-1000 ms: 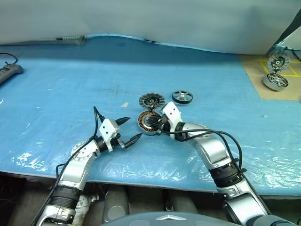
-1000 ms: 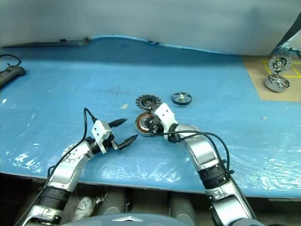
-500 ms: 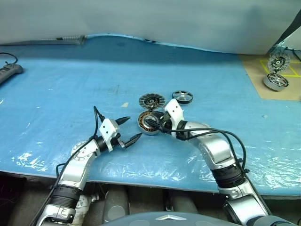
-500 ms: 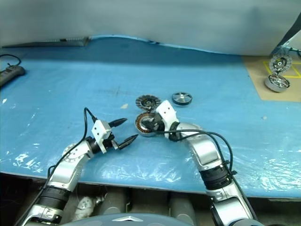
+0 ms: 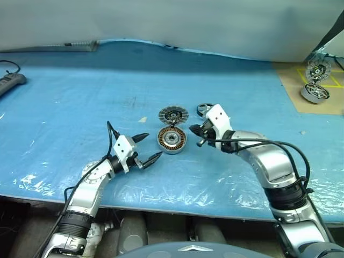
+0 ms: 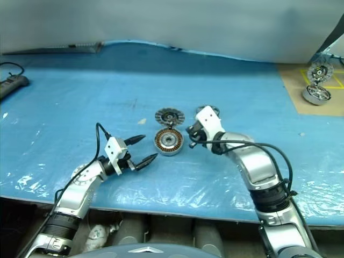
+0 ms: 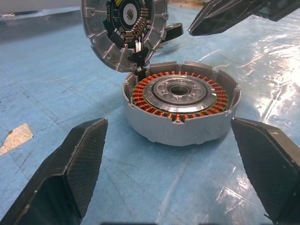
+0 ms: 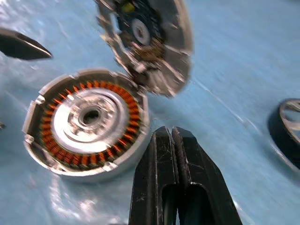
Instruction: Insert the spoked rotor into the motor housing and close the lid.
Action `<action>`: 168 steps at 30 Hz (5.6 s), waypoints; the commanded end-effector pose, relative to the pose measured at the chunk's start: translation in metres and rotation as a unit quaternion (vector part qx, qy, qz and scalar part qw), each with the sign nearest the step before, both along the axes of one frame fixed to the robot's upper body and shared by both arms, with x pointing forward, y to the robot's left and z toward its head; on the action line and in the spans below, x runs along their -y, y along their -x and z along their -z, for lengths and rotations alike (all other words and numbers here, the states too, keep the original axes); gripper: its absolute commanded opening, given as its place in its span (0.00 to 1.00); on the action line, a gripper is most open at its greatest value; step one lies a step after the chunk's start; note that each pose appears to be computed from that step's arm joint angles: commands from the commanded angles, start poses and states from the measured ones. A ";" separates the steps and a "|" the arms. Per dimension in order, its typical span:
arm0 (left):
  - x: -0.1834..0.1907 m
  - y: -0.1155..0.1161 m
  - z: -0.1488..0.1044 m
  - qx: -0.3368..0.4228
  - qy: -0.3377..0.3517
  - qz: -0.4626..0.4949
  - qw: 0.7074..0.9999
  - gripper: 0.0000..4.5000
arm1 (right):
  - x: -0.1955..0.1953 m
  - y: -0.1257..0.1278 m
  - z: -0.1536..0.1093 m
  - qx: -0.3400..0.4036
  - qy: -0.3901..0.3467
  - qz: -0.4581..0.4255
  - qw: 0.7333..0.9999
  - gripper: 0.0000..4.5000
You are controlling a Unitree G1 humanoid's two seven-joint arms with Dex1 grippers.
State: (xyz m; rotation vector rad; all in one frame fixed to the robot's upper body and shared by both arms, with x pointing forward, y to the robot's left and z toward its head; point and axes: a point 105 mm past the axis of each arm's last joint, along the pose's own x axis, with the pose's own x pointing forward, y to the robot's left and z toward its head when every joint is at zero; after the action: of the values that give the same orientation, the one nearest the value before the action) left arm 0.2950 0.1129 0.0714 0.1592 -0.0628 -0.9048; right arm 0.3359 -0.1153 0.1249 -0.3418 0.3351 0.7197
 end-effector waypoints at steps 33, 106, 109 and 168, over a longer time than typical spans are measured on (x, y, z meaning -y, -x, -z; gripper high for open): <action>0.001 0.006 0.000 0.007 0.006 -0.008 1.000 1.00 | 0.047 -0.096 -0.027 -0.084 -0.005 0.147 0.986 0.99; 0.001 0.004 -0.001 0.014 0.008 -0.005 1.000 1.00 | 0.043 0.046 -0.031 -0.066 0.192 -0.246 0.948 0.27; 0.000 0.004 -0.002 0.015 0.009 -0.003 1.000 1.00 | 0.017 0.045 -0.041 -0.031 0.156 -0.266 0.951 0.27; 0.004 0.005 -0.002 0.015 0.012 -0.006 1.000 1.00 | -0.057 0.009 -0.023 0.000 0.109 -0.261 0.959 0.86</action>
State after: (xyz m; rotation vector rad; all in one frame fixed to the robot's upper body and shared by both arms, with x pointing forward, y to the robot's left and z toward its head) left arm 0.2910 0.1106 0.0633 0.1443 -0.0571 -0.8849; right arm 0.3287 -0.0632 0.1291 -0.6713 0.3970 1.1980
